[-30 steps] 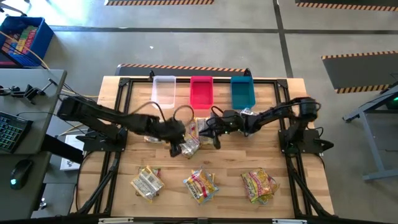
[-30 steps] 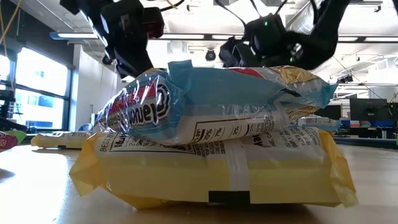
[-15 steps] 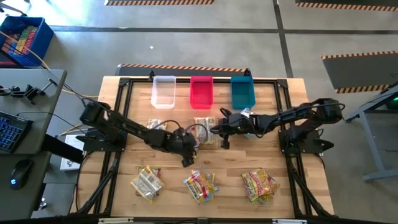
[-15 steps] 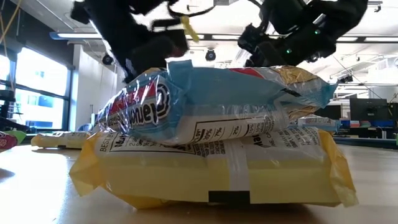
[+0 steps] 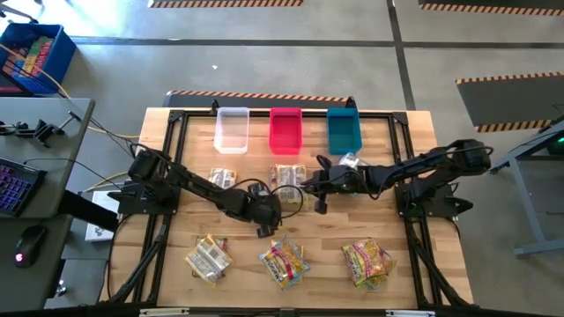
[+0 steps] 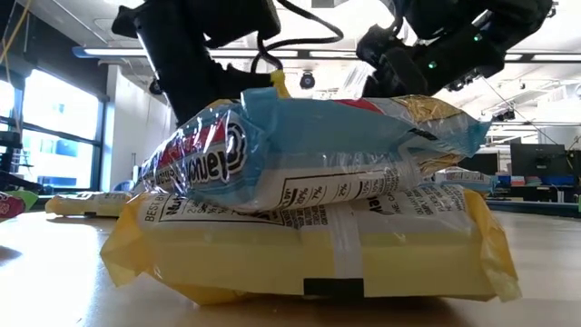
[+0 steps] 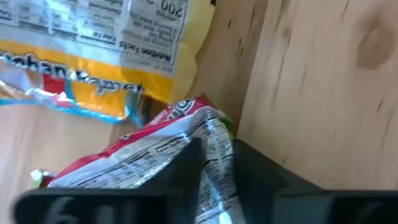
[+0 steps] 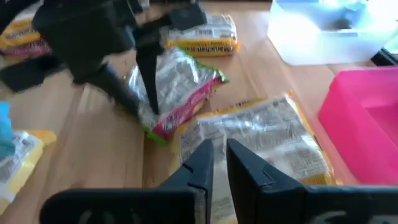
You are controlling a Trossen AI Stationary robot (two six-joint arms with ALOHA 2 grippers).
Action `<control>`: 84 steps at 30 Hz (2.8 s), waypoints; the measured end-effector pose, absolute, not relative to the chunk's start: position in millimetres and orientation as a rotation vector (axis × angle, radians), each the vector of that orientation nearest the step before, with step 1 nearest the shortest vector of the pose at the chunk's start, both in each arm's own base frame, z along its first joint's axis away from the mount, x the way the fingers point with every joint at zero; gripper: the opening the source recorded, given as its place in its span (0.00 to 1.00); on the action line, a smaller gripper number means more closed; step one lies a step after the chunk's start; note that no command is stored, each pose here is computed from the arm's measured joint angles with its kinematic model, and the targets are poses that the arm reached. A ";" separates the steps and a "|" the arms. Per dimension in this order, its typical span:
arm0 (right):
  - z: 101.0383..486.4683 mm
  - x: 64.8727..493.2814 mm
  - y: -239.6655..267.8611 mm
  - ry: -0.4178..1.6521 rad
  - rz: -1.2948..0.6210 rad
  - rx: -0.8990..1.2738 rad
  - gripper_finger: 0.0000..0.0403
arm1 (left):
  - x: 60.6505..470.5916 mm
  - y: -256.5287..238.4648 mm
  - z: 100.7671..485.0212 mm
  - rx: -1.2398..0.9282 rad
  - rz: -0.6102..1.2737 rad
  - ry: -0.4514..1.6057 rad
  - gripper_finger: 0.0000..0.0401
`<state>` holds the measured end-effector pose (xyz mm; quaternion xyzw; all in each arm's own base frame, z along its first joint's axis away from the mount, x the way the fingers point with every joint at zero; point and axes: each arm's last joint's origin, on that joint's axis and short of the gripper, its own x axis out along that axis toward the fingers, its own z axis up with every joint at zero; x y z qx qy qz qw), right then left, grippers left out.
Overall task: Sort Maruchan noodles
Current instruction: Put the green noodle pack into the blue bin
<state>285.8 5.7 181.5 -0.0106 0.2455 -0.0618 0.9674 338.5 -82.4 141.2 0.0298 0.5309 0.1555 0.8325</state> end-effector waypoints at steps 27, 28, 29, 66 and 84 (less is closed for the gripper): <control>141.0 327.0 23.1 0.302 0.188 -0.056 0.55 | 296.0 -81.4 250.2 -0.037 0.143 0.912 0.00; 138.4 331.9 21.8 0.294 0.199 -0.045 0.58 | 294.8 -81.1 252.6 -0.040 0.141 0.904 0.00; 136.6 335.9 20.4 0.285 0.212 -0.037 0.61 | 293.6 -80.7 254.8 -0.041 0.140 0.898 0.00; 159.9 380.2 -9.5 0.181 0.428 -0.059 0.25 | 276.2 -63.2 295.0 0.003 0.267 0.700 0.01; 218.4 348.7 -57.9 0.482 0.197 -0.087 0.23 | 202.1 -28.8 249.6 -0.206 0.193 0.291 0.01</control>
